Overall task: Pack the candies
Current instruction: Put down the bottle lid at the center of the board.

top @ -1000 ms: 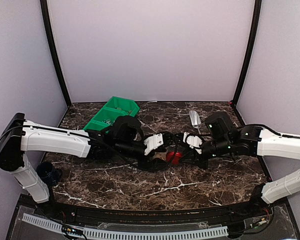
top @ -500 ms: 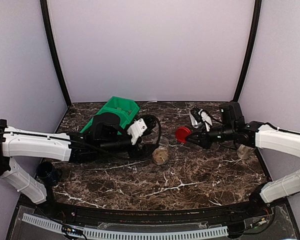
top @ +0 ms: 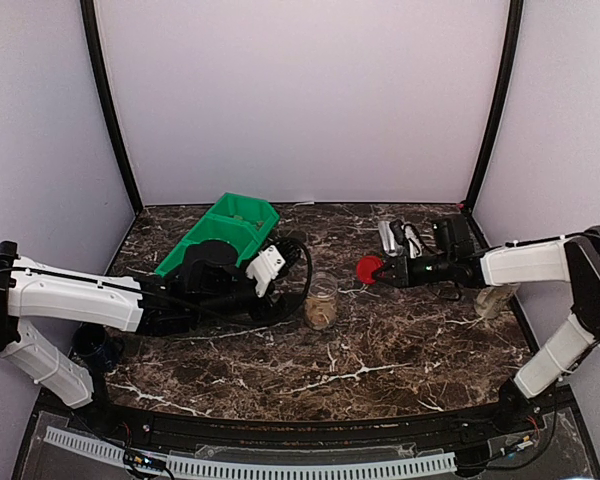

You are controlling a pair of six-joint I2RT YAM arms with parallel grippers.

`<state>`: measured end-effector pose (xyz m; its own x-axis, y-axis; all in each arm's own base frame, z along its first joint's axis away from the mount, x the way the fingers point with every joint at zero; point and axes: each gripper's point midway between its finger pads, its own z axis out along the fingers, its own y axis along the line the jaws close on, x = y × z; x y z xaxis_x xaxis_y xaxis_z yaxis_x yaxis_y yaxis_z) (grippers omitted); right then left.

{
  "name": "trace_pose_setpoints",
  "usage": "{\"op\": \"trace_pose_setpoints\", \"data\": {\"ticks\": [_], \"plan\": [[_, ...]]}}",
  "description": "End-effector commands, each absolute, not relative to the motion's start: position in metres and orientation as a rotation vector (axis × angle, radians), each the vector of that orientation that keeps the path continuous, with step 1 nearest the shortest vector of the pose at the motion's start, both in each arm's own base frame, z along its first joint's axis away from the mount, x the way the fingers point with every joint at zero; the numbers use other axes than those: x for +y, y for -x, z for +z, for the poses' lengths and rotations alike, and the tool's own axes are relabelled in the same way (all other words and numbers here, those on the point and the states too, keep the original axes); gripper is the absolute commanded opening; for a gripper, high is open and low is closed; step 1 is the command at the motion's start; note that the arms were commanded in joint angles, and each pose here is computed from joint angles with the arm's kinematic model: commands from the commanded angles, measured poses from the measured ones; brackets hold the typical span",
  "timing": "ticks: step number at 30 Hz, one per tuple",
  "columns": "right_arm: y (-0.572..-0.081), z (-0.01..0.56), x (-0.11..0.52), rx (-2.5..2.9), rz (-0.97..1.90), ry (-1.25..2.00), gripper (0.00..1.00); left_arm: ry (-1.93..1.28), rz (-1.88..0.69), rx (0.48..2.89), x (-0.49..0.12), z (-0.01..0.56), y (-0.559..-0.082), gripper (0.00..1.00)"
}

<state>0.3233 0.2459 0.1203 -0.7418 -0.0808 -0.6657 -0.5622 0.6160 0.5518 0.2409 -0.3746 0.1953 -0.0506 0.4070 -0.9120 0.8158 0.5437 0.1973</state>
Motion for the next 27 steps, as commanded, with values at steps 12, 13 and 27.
{"op": "trace_pose_setpoints", "data": {"ticks": [12, 13, 27], "plan": [[-0.351, 0.065, 0.264, 2.350, 1.214, 0.334, 0.11, -0.986, -0.464, 1.663, -0.369, 0.198, -0.244, 0.62], [-0.352, 0.063, 0.263, 2.358, 1.202, 0.330, 0.11, -0.988, -0.463, 1.664, -0.370, 0.197, -0.244, 0.62], [-0.351, 0.030, 0.249, 2.518, 1.041, 0.327, 0.24, -0.982, -0.457, 1.674, -0.372, 0.194, -0.247, 0.64]]}}
